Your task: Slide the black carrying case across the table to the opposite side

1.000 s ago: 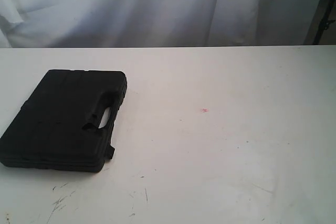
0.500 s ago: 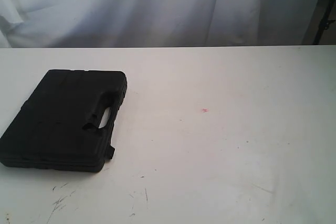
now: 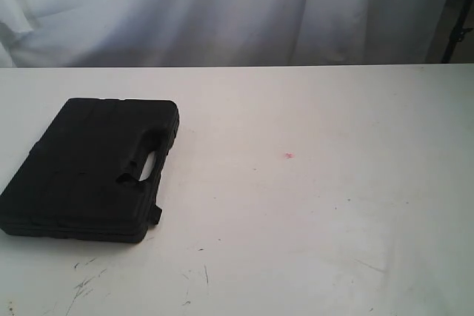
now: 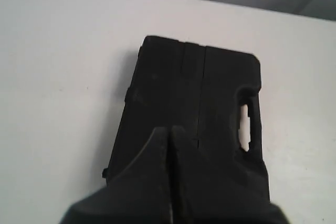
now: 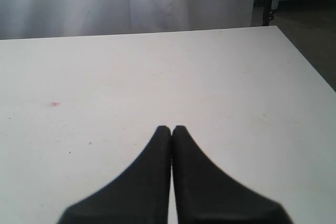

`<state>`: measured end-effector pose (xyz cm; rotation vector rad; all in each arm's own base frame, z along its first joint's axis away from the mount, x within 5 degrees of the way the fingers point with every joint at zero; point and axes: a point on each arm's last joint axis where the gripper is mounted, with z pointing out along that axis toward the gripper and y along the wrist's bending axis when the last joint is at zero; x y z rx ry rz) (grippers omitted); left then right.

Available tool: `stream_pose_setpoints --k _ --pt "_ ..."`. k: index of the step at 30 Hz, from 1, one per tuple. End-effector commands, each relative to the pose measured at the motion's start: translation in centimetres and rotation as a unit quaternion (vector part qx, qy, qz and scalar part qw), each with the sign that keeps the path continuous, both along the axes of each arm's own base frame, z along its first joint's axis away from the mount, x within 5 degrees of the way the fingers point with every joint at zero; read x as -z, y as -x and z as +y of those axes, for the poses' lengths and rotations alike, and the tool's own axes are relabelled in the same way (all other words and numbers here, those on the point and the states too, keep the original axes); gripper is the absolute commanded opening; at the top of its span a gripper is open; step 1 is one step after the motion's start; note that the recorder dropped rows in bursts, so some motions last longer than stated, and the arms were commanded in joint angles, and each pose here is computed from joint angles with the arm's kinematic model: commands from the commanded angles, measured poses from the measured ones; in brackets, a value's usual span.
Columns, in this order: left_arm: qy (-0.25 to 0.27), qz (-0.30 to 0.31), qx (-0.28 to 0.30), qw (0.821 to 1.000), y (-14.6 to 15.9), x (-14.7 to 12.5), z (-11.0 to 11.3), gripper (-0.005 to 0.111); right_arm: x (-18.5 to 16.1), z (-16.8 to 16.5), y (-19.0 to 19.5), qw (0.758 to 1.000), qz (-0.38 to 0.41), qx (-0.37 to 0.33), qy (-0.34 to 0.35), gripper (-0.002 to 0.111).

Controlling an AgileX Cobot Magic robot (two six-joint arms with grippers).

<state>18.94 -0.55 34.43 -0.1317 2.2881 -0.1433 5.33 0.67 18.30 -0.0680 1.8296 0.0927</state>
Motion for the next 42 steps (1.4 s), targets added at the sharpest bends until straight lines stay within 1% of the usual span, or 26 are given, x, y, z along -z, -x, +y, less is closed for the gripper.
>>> stream_pose_setpoints --k 1,3,5,9,13,18,22,26,31,36,42 --pt "0.001 0.072 0.012 0.997 -2.9 0.7 -0.2 0.000 0.1 -0.1 0.0 1.000 -0.001 0.004 0.001 0.000" --pt "0.003 0.094 0.027 0.995 -4.1 1.1 -0.4 0.000 0.1 -0.1 0.0 1.000 -0.001 0.004 0.001 0.000" --pt "0.016 0.111 0.042 0.993 -5.3 1.5 -0.8 0.000 0.1 -0.1 0.0 1.000 -0.001 0.004 0.001 0.000" --pt "0.018 0.133 0.075 0.988 -7.3 2.5 -2.3 0.000 0.1 -0.1 0.0 1.000 -0.001 0.004 0.001 0.000" --pt "0.013 0.163 0.109 0.981 -9.4 3.9 -4.7 0.000 0.1 -0.1 0.0 1.000 -0.001 0.004 0.001 0.000" --pt "0.012 0.195 0.136 0.971 -11.8 5.6 -7.4 0.000 0.1 -0.1 0.0 1.000 -0.001 0.004 0.001 0.000" --pt "0.010 0.233 0.150 0.961 -14.0 7.2 -9.4 0.000 0.1 -0.1 0.0 1.000 -0.001 0.004 0.001 0.000" --pt "0.012 0.265 0.152 0.952 -15.6 9.0 -11.3 0.000 0.1 -0.1 0.0 1.000 -0.001 0.004 0.001 0.000" --pt "-0.011 0.297 0.157 0.942 -17.3 11.2 -13.4 0.000 0.1 -0.1 0.0 1.000 -0.001 0.004 0.001 0.000" --pt "-0.036 0.319 0.151 0.935 -18.7 13.1 -14.9 0.000 0.1 -0.1 0.0 1.000 -0.001 0.004 0.001 0.000" --pt "-0.036 0.338 0.148 0.929 -19.7 15.2 -15.9 0.000 0.1 -0.1 0.0 1.000 -0.001 0.004 0.001 0.000"
